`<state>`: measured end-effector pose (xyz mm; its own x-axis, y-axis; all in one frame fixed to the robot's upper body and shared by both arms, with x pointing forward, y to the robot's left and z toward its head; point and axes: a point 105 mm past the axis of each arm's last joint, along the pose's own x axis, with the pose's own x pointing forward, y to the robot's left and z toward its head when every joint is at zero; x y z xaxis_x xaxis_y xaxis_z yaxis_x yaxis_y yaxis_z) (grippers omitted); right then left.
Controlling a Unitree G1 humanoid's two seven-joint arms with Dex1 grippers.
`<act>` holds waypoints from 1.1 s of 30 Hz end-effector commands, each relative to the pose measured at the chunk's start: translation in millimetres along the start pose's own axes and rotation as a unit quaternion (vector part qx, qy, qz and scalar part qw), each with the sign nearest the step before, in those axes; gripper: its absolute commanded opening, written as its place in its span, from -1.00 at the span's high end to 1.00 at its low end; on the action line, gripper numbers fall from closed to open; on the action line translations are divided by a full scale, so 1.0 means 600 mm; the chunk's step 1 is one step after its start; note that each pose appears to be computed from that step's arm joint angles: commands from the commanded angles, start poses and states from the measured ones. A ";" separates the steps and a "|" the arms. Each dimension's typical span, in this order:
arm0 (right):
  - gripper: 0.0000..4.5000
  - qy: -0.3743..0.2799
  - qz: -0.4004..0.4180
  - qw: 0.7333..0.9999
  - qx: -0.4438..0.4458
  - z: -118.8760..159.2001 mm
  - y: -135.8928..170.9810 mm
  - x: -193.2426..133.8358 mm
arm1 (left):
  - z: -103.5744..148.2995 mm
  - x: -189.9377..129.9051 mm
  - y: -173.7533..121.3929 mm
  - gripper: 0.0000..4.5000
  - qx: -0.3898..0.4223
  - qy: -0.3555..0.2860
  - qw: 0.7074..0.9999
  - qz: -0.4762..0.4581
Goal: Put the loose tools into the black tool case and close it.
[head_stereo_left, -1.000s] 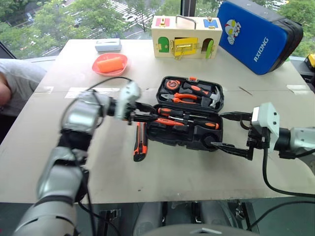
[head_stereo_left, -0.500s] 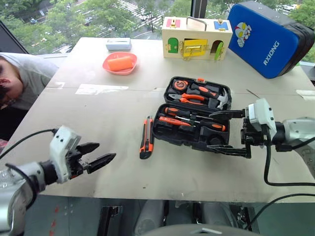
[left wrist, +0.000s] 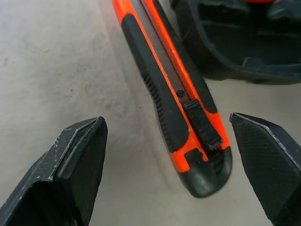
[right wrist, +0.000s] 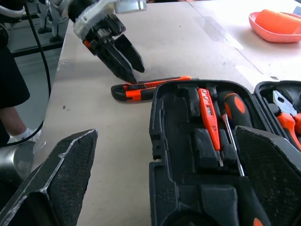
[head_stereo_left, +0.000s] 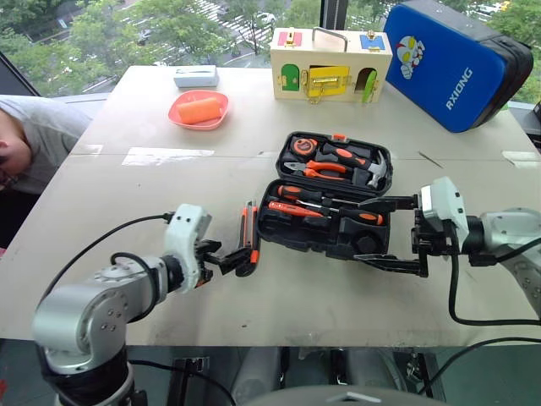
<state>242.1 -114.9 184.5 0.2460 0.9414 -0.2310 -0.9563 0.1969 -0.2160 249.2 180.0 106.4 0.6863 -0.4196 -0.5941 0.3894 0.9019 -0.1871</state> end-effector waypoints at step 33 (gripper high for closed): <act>-1.00 0.006 -0.009 1.000 -0.012 -0.003 0.020 -0.017 | 0.128 -0.043 0.030 0.24 0.299 -0.012 0.930 -0.214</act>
<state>231.4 -121.3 174.9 0.2724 0.9303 -0.2459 -0.9528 0.2252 -0.2035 290.9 212.0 160.7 0.5150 -0.6334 -0.5775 0.7748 0.6322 -0.0024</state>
